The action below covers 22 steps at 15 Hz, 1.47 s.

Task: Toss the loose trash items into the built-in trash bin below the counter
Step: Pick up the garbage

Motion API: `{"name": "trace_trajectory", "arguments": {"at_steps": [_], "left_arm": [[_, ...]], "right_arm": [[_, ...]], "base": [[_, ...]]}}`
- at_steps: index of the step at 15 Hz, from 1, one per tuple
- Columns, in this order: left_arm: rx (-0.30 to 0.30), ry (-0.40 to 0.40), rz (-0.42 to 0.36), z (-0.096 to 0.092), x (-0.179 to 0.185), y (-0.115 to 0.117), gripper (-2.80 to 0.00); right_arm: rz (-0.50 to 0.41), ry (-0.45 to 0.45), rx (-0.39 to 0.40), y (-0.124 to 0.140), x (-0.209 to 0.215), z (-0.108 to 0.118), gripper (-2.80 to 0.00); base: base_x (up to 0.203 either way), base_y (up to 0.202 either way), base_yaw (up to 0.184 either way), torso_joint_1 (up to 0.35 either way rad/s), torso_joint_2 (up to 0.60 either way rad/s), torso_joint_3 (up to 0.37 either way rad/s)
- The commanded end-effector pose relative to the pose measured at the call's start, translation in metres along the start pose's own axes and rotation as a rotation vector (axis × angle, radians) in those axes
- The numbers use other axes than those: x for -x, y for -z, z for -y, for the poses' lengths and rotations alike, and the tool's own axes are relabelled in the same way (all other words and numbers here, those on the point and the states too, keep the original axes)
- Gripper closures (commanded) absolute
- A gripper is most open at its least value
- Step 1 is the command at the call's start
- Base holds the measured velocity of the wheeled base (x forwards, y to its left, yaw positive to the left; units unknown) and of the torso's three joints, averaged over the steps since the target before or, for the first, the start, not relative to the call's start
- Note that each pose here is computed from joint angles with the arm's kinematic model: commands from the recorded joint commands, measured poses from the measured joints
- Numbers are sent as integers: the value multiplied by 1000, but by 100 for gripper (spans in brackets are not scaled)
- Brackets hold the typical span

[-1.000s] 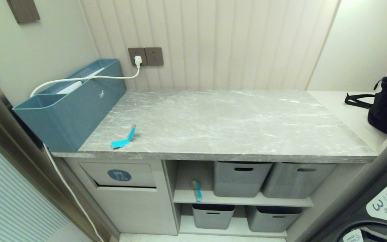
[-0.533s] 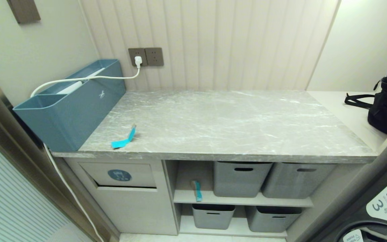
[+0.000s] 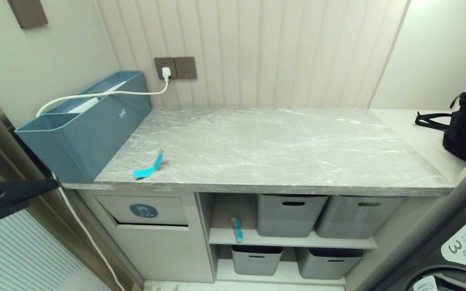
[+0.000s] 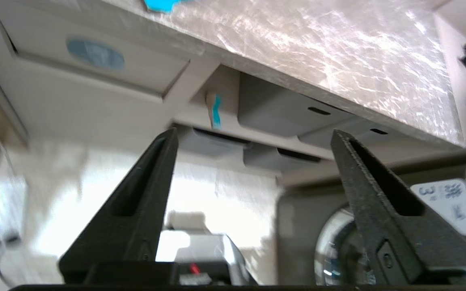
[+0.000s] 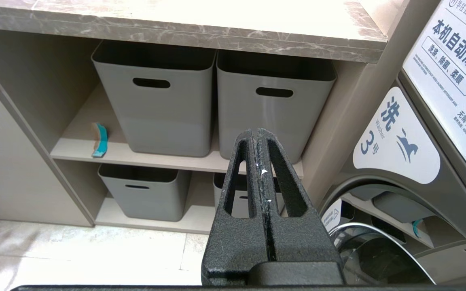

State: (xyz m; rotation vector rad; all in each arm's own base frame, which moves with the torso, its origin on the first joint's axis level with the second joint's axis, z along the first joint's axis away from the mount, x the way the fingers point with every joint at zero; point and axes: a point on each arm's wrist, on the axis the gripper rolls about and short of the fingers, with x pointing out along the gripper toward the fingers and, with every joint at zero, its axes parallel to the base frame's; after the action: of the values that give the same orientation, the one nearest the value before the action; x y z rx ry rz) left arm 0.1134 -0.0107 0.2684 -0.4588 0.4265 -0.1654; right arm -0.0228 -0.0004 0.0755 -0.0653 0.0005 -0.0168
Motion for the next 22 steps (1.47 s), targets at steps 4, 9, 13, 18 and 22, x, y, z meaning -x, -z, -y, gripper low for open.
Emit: {"name": "trace_trajectory", "arguments": {"at_steps": [4, 9, 13, 18, 22], "left_arm": [[38, -118, -303, -2, -83, -33, -280], [-125, -124, -424, -12, -142, -39, -280], [-200, -183, -319, -23, -213, -48, -280], [-275, -164, -227, -3, -288, -50, -280], [-397, -205, -206, 6, -325, -47, -280]], "right_arm": [[-2, 0, 1, 0, 0, 0, 0], [-2, 0, 1, 0, 0, 0, 0], [-2, 0, 1, 0, 0, 0, 0], [-2, 0, 1, 0, 0, 0, 0], [-2, 0, 1, 0, 0, 0, 0]], "base": [[0, 0, 0, 0, 0, 0], [0, 0, 0, 0, 0, 0], [0, 0, 0, 0, 0, 0], [0, 0, 0, 0, 0, 0], [0, 0, 0, 0, 0, 0]]}}
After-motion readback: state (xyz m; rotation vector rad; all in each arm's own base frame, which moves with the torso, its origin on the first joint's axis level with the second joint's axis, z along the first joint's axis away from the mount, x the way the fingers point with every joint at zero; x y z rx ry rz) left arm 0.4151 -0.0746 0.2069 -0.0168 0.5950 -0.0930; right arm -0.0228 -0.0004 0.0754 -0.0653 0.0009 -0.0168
